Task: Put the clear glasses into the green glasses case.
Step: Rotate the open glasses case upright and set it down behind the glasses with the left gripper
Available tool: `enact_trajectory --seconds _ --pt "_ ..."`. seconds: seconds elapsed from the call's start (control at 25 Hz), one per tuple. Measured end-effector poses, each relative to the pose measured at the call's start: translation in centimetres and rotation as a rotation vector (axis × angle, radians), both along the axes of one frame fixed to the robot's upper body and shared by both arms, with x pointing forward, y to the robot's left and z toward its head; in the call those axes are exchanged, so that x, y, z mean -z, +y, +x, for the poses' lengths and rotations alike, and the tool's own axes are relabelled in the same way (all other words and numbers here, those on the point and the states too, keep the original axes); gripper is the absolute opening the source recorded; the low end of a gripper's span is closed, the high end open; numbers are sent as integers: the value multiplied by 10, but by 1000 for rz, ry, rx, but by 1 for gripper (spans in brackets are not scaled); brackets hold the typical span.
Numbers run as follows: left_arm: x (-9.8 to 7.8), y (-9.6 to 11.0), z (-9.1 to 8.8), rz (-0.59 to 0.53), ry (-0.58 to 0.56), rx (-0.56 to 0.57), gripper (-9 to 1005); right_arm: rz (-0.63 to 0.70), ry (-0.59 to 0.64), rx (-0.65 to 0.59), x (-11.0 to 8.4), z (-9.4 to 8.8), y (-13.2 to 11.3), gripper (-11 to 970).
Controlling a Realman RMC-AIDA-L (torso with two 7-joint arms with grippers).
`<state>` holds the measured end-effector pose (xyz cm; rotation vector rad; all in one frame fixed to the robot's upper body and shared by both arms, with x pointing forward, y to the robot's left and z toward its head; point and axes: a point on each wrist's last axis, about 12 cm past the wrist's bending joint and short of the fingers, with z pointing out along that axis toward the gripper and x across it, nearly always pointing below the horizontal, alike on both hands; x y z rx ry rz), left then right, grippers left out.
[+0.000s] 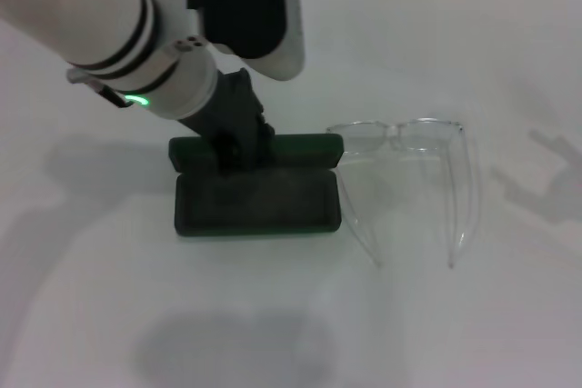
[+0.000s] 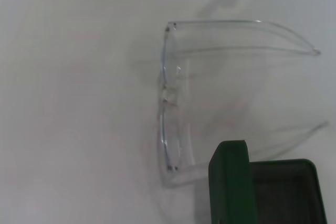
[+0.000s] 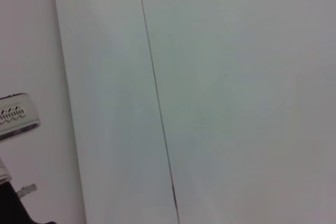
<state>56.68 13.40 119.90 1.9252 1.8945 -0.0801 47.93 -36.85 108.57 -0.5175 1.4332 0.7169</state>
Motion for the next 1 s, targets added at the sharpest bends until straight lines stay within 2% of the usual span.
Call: enact_trajectory --seconds 0.36,1.0 --pt "11 -15 5 1 -34 -33 211 6 5 4 4 -4 1 889" --pt "19 -39 6 -14 -65 18 213 6 8 11 8 -8 1 889"
